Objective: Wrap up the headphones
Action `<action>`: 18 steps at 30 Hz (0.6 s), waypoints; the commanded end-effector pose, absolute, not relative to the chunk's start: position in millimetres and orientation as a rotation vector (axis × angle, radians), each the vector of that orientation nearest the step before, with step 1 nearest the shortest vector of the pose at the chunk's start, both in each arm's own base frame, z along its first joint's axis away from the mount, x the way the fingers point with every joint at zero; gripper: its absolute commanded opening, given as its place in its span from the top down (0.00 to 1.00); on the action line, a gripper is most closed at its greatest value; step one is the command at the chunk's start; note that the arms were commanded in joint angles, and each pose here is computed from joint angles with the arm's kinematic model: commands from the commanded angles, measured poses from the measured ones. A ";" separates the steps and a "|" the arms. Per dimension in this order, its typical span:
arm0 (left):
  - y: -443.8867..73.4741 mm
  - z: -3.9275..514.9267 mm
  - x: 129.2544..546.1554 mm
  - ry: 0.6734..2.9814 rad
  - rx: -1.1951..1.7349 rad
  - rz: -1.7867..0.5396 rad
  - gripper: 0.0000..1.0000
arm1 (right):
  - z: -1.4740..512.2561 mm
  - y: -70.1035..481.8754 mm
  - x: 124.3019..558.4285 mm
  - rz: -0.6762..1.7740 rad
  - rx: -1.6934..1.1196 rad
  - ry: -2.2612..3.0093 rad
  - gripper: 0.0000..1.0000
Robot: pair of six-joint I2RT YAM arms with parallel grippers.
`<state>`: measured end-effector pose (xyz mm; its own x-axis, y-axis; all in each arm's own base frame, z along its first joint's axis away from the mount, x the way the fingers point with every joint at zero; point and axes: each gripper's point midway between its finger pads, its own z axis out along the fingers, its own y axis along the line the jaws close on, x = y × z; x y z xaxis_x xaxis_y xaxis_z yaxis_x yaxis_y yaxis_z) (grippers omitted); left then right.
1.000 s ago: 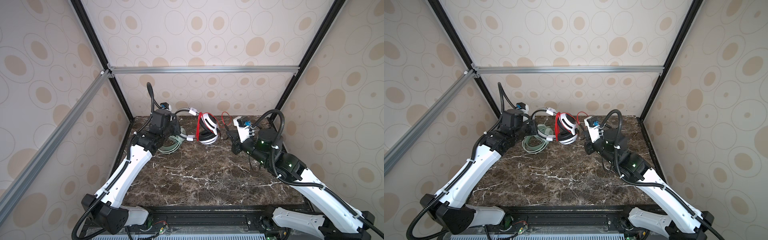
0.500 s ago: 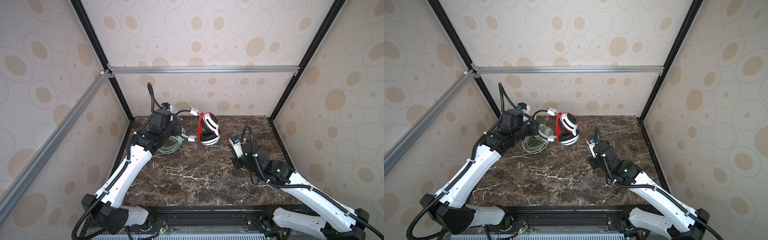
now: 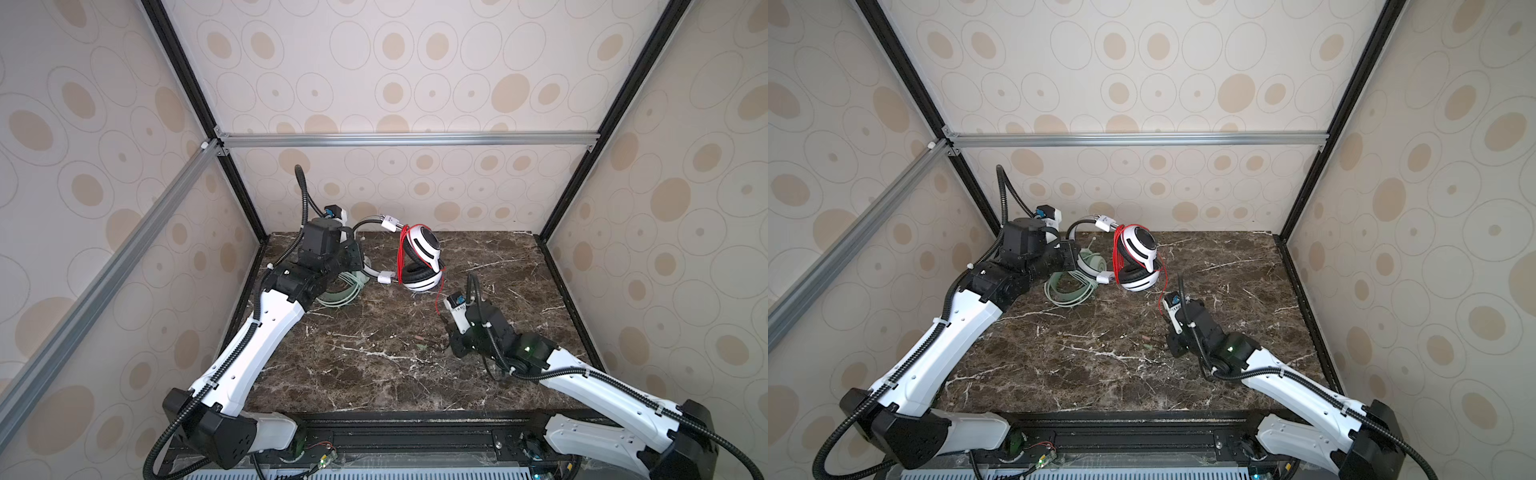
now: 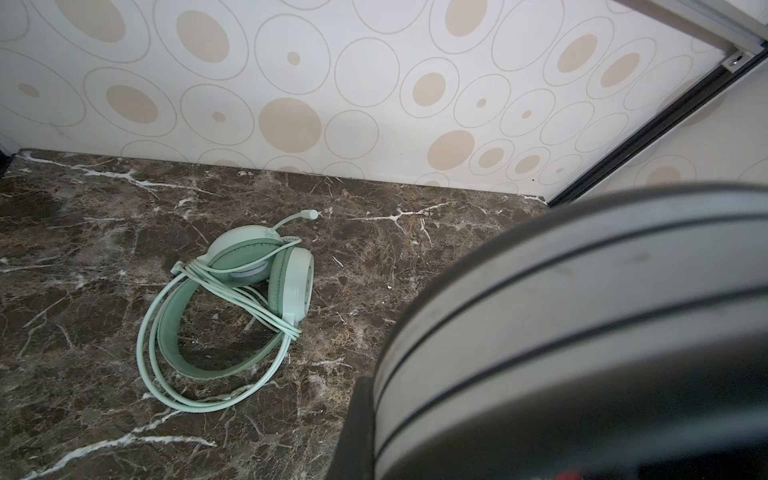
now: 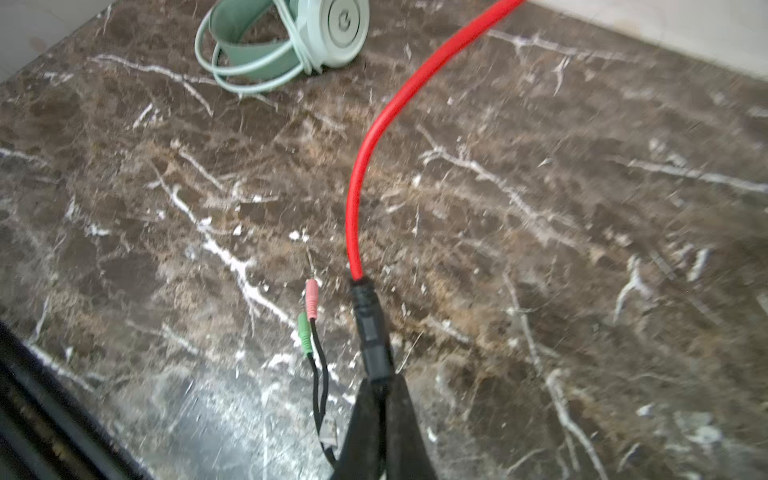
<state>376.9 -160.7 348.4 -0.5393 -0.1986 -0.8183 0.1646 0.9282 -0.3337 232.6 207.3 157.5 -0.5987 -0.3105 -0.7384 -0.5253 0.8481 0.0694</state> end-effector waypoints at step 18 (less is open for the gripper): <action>-160.9 398.1 371.0 1.933 -0.061 -0.594 1.00 | 134.6 231.3 242.3 0.347 -0.502 2.265 0.48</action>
<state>372.4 -161.1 353.1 -0.5360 -0.2174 -0.8157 0.1768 0.9159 -0.3603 222.9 225.0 125.6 -0.6408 -0.2874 -0.7119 -0.5060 0.8555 0.1101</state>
